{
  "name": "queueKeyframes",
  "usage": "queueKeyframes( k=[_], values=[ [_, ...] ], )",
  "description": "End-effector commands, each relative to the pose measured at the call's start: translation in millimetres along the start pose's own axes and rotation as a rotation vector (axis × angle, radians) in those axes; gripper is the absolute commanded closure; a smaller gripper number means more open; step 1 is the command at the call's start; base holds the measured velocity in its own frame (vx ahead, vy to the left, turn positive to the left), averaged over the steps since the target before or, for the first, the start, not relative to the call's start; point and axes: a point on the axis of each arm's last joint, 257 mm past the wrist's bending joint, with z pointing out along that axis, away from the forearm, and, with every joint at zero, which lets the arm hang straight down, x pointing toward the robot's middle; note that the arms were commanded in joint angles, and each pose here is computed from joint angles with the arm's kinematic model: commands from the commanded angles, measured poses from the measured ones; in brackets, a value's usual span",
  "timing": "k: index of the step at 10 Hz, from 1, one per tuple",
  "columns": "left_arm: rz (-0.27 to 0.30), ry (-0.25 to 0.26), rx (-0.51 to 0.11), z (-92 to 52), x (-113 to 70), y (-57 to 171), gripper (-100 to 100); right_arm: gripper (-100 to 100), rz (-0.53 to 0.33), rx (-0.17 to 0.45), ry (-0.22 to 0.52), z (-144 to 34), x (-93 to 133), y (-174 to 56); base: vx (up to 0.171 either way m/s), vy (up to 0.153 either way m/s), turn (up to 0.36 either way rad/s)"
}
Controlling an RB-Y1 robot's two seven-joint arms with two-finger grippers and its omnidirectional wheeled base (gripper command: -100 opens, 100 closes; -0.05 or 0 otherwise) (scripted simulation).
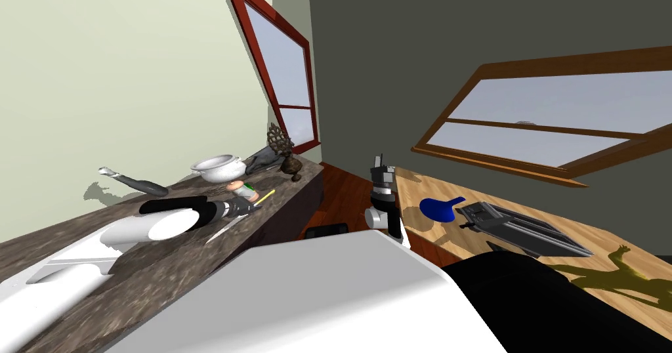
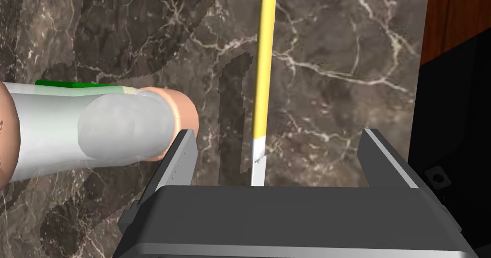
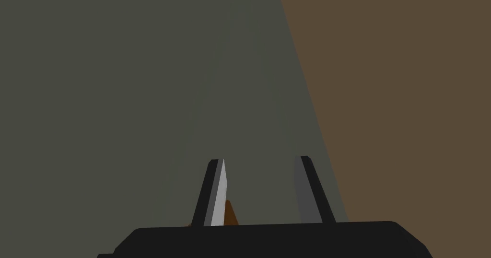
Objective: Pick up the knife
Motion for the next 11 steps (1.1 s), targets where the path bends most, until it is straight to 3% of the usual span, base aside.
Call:
queueKeyframes(
  k=[1,8,9,11],
  values=[
    [-0.002,-0.025,-0.018,-1.3,-6.3,4,-100,0,0.000,0.000,0.000,0.0,0,0,0.010,0.011,0.008],
    [-0.051,-0.233,-0.164,-10.6,-54.0,28,-100,0,0.000,0.000,0.000,0.0,0,0,0.030,0.028,-0.065],
    [-0.051,-0.240,-0.168,-11.2,-55.6,29,-100,0,0.000,0.000,0.000,0.0,0,0,0.028,0.025,-0.041],
    [-0.067,-0.318,-0.216,-18.1,-73.1,38,-100,0,0.000,0.000,0.000,0.0,0,0,0.028,0.035,-0.082]
  ],
)
